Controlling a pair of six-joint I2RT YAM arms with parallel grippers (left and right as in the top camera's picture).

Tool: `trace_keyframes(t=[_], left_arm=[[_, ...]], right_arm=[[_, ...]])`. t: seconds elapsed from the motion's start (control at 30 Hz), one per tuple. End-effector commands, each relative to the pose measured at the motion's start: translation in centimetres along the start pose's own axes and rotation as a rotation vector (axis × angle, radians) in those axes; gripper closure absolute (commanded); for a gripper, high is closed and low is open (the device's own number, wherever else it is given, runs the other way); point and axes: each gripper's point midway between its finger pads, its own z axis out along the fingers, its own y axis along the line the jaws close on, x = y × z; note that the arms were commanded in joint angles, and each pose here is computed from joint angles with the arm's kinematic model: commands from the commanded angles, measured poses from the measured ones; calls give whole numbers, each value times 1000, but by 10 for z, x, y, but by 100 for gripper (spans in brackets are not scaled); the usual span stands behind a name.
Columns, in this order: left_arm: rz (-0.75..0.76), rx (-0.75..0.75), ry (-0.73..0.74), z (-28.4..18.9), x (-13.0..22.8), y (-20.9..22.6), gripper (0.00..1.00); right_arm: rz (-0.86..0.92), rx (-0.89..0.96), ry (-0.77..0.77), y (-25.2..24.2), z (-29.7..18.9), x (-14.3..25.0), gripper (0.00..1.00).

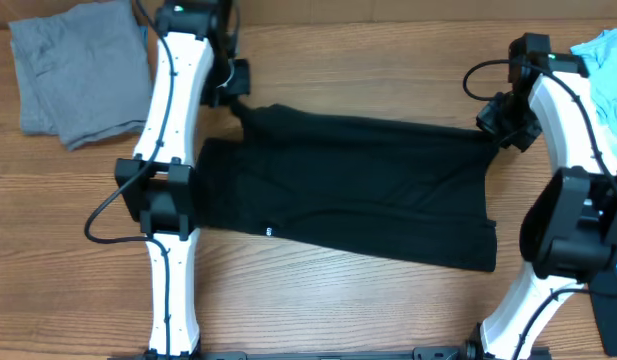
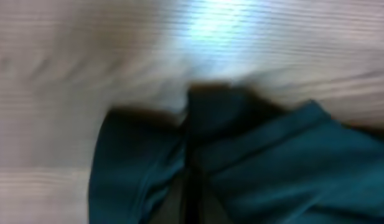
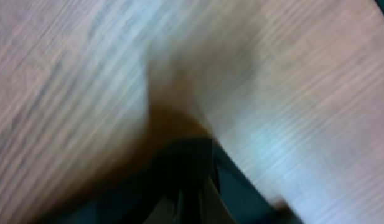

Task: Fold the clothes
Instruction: 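Hold the top corners and pull them outward to flatten the shirt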

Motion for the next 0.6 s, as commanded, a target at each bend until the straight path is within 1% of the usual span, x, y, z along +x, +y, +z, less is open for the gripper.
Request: trace_keyframes(t=[0.0, 0.13, 0.3, 0.43, 0.57], left_arm=[[-89, 10, 50, -2, 6, 27, 96], [-105, 28, 64, -4, 6, 44, 96], [-81, 144, 77, -6, 7, 32, 96], [-76, 137, 100, -1, 12, 30, 96], [-73, 119, 164, 5, 31, 29, 96]], right_arm=[[90, -41, -27, -13, -31, -7, 96], [109, -16, 12, -27, -31, -2, 96], [108, 29, 103, -39, -32, 20, 96], [96, 72, 148, -46, -33, 33, 96], [96, 98, 177, -51, -35, 42, 96]])
